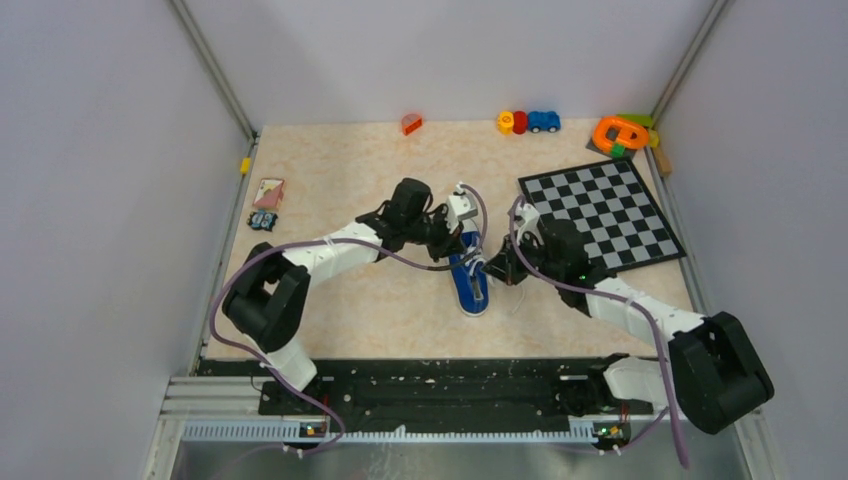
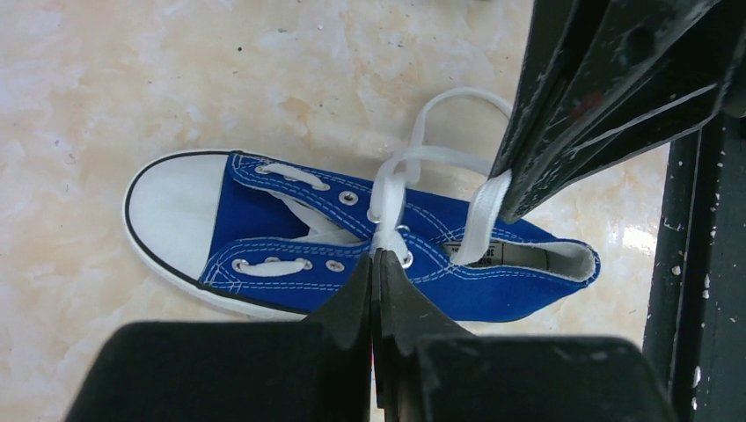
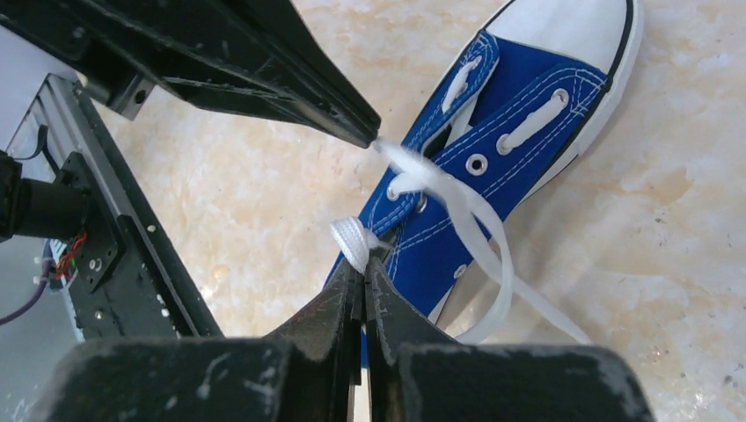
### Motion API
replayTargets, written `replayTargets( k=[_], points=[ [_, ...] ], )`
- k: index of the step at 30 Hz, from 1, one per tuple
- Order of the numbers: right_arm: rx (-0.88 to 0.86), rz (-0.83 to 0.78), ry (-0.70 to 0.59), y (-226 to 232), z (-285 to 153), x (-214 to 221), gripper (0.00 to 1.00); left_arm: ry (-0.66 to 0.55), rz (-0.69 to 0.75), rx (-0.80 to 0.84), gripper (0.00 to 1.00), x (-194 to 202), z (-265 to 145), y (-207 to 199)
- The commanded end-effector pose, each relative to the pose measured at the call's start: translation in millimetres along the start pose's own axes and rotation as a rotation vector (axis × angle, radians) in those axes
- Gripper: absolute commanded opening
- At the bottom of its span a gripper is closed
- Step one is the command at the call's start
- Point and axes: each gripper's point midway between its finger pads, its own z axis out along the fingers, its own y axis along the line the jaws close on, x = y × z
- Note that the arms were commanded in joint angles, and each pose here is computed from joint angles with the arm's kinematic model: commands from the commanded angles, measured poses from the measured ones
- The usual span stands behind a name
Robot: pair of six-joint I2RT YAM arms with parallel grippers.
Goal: Tie the shoes
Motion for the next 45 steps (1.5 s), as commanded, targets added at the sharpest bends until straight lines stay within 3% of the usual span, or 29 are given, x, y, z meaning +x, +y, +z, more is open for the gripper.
replayTargets(
  k=[1,11,17,21,24,35,45],
  points=[
    [-0.017,-0.02,-0.074,6.2,16.7,-34.5,0.0,-0.133,0.026,0.02,0.0,-35.3,-12.0,-6.1],
    [0.026,0.099,-0.024,-9.9,43.6,-32.5,0.0,-0.131,0.054,0.051,0.01,-30.7,-10.3,-10.6],
    [0.081,0.042,0.002,-12.1,22.6,-22.9,0.0,-0.075,0.102,0.023,0.18,-22.0,-9.7,-1.7],
    [0.131,0.033,-0.019,-16.1,7.3,-20.1,0.0,-0.007,0.152,0.088,0.31,-12.2,-8.1,-6.7],
    [0.142,0.029,-0.051,-16.6,-1.4,-24.3,0.0,0.037,0.209,0.132,0.35,-4.5,-7.2,-8.4],
    [0.067,-0.044,-0.009,-0.7,-14.4,-16.2,0.0,0.106,0.446,0.268,0.35,11.1,-1.2,-20.2],
    [0.054,-0.054,-0.004,3.2,-21.3,-8.7,0.0,0.113,0.447,0.255,0.37,5.5,10.9,-10.9]
  ],
)
